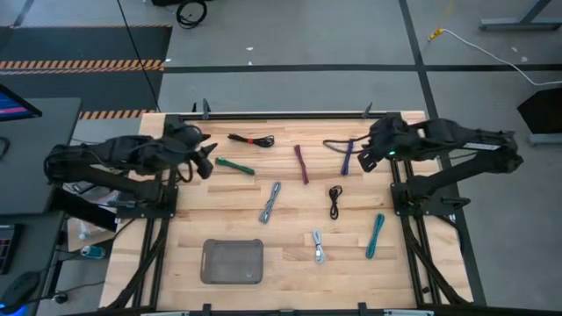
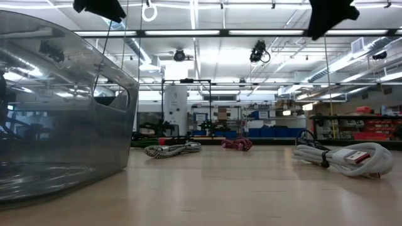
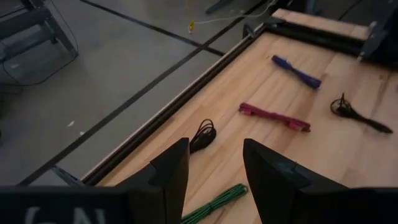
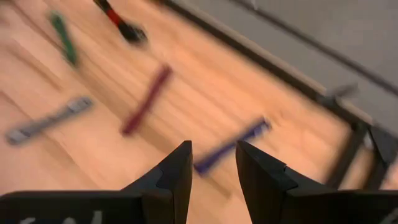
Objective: Pick and place USB-C Cables
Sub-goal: Put the violet charger cable into the black bin
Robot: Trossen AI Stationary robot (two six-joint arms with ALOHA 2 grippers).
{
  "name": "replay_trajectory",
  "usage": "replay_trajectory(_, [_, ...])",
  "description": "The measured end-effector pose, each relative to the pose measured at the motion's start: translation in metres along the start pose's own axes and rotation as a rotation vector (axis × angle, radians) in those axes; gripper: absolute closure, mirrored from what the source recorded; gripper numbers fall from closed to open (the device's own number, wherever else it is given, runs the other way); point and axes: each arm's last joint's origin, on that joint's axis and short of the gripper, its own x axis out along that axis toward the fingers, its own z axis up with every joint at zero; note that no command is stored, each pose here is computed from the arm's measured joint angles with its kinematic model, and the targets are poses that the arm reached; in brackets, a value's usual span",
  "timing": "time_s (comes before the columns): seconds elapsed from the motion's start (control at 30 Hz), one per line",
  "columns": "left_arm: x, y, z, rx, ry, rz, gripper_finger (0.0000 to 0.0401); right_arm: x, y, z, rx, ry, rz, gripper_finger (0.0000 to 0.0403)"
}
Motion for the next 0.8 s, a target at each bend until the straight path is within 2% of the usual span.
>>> replay_trajectory(0.2, [0.007,-0.006,-0.001,0.009,0.015,0.027,0.0241,0.024,0.013,0.002,-0.007,0.15,-0.068,0.0272])
replay_trajectory(0.47, [0.01,0.001,0.001,-0.036,0.012,0.066,0.0241,0.046,0.024,0.015,0.075,0.163,-0.086,0.0272])
replay_trajectory(0.63, [0.011,0.003,0.002,-0.054,0.013,0.079,0.0241,0.065,0.016,0.016,0.176,0.19,-0.133,0.0272])
replay_trajectory(0.8, [0.012,0.004,0.002,-0.066,0.014,0.089,0.0241,0.096,0.005,-0.004,0.297,0.289,-0.158,0.0259])
